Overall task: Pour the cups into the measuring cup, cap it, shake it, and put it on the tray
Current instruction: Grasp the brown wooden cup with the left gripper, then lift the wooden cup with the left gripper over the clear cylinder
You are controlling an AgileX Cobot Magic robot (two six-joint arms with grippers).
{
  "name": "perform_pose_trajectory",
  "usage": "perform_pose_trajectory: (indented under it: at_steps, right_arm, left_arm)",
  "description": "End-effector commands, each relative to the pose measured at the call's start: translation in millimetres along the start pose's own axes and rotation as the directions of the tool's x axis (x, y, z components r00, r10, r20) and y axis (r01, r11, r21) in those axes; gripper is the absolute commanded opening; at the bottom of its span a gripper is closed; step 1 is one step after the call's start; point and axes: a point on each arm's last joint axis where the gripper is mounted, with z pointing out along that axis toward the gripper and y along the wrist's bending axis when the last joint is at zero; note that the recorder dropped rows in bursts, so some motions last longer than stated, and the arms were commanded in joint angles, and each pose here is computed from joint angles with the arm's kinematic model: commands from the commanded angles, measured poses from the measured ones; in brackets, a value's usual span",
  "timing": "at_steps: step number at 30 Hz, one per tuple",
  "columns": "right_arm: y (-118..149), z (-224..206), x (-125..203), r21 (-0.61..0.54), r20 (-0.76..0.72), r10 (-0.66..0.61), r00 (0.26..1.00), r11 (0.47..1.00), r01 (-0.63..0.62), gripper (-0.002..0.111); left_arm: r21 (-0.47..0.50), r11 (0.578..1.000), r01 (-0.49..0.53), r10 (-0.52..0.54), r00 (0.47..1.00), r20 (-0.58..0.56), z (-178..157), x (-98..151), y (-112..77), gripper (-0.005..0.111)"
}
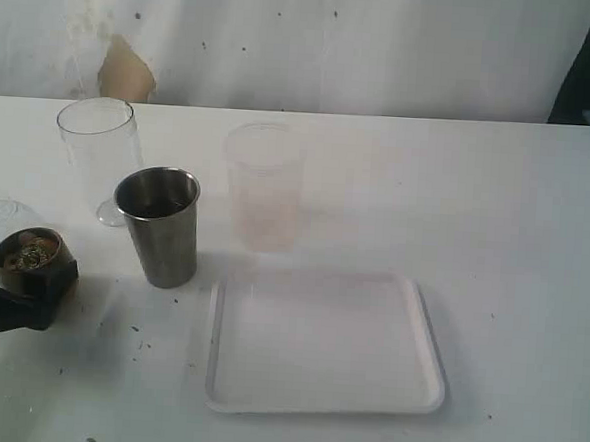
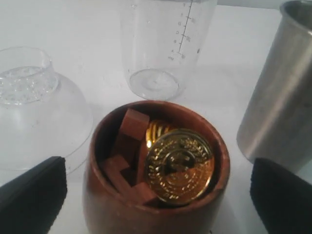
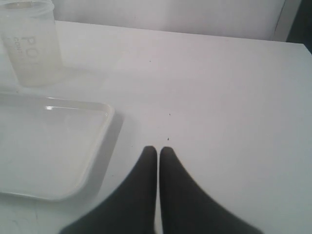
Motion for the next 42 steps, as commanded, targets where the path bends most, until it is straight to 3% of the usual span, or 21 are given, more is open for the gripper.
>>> perform_pose_trajectory:
  at_steps: [1, 15, 17, 21, 23, 27, 33, 38, 42]
  right_arm:
    - [0, 0, 1, -0.004, 0.002, -0.007, 1.000, 1.000, 0.007, 0.002]
    - [0, 0, 1, -0.004, 0.002, -0.007, 1.000, 1.000, 0.007, 0.002]
    - [0, 0, 1, -0.004, 0.002, -0.007, 1.000, 1.000, 0.007, 0.002]
    - [0, 0, 1, -0.004, 0.002, -0.007, 1.000, 1.000, 0.007, 0.002]
    - [0, 0, 1, -0.004, 0.002, -0.007, 1.000, 1.000, 0.007, 0.002]
    - [0, 0, 1, -0.004, 0.002, -0.007, 1.000, 1.000, 0.007, 0.002]
    - [0, 0, 1, -0.004, 0.002, -0.007, 1.000, 1.000, 0.007, 0.002]
    - [0, 0, 1, -0.004, 0.002, -0.007, 1.000, 1.000, 0.007, 0.002]
    - [0, 0, 1, -0.004, 0.002, -0.007, 1.000, 1.000, 0.007, 0.002]
  left_arm:
    - [-0.004, 1.000, 0.006, -0.006, 1.000, 0.011, 6, 0, 2.2, 0.099]
    - [0.014, 1.000, -0.019, 0.020, 0.999, -0.043, 21, 9, 4.9, 0.098]
    - [-0.001, 1.000, -0.017, 0.017, 0.998, -0.066, 22, 11, 6.5, 0.092]
    - [-0.018, 1.000, -0.007, 0.006, 0.997, -0.073, 22, 12, 8.0, 0.045]
    - [-0.014, 1.000, -0.011, 0.010, 0.997, -0.074, 22, 12, 7.7, 0.003]
    - [0.060, 0.997, -0.055, 0.056, 0.998, -0.024, 13, 0, -1.9, 0.001]
    - [0.067, 0.990, -0.122, 0.108, 0.976, 0.189, -13, -39, -12.6, 0.000]
    - [0.016, 1.000, -0.013, 0.006, 0.925, 0.380, -20, -82, -8.6, 0.000]
    - [0.031, 1.000, 0.000, -0.015, 0.867, 0.499, -18, -116, -9.1, 0.000]
